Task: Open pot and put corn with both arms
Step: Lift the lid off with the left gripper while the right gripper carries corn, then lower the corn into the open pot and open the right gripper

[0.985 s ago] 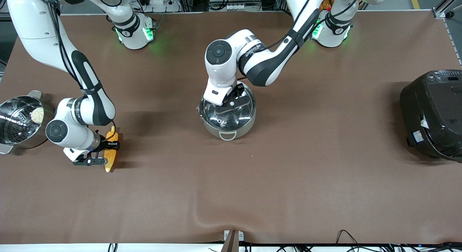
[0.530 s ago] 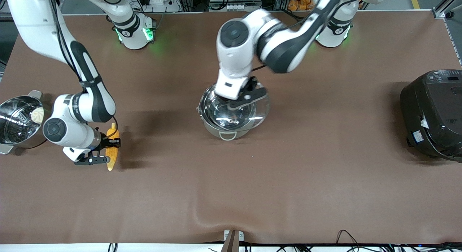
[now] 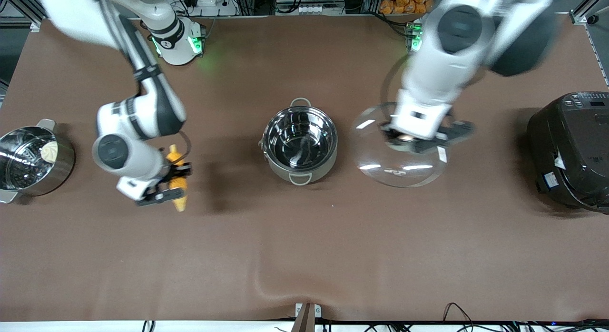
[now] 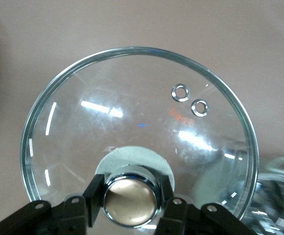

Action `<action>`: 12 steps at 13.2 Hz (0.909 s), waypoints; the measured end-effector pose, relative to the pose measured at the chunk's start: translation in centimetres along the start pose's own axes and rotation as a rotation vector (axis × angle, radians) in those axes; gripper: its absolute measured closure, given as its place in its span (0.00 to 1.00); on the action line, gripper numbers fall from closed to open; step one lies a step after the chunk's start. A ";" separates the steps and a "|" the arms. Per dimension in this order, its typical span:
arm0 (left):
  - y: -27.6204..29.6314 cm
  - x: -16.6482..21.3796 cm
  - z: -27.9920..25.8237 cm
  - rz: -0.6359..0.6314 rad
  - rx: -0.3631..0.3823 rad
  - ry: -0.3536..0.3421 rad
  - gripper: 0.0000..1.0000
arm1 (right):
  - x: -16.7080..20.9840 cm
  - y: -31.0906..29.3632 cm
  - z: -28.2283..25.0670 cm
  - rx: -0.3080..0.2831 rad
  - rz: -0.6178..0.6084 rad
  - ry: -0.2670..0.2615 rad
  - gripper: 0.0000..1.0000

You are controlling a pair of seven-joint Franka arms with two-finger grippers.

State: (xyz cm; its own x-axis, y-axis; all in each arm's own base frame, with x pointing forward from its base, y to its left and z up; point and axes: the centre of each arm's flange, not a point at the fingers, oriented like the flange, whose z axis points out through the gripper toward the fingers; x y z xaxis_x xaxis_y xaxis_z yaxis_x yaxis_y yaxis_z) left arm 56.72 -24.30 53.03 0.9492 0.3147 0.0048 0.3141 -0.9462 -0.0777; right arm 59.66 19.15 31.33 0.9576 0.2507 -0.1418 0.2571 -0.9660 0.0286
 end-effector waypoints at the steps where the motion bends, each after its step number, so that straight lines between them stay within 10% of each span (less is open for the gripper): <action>1: -3.0 1.7 1.3 -0.004 0.013 -0.022 0.50 | -0.3 -4.0 -0.6 -0.006 -0.029 0.013 0.63; 12: -12.4 1.3 23.0 -0.095 -0.012 -0.061 0.50 | -4.8 -28.6 -5.9 -0.107 -0.431 0.177 0.63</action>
State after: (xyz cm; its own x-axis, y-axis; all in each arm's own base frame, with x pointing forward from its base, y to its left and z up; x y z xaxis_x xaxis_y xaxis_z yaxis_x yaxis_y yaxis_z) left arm 53.63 -10.37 31.06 0.9121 0.4070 -0.0489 0.4035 -0.9125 -0.0681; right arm 48.44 45.97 37.03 0.7657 0.6432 0.0072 0.6389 -0.7618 0.1075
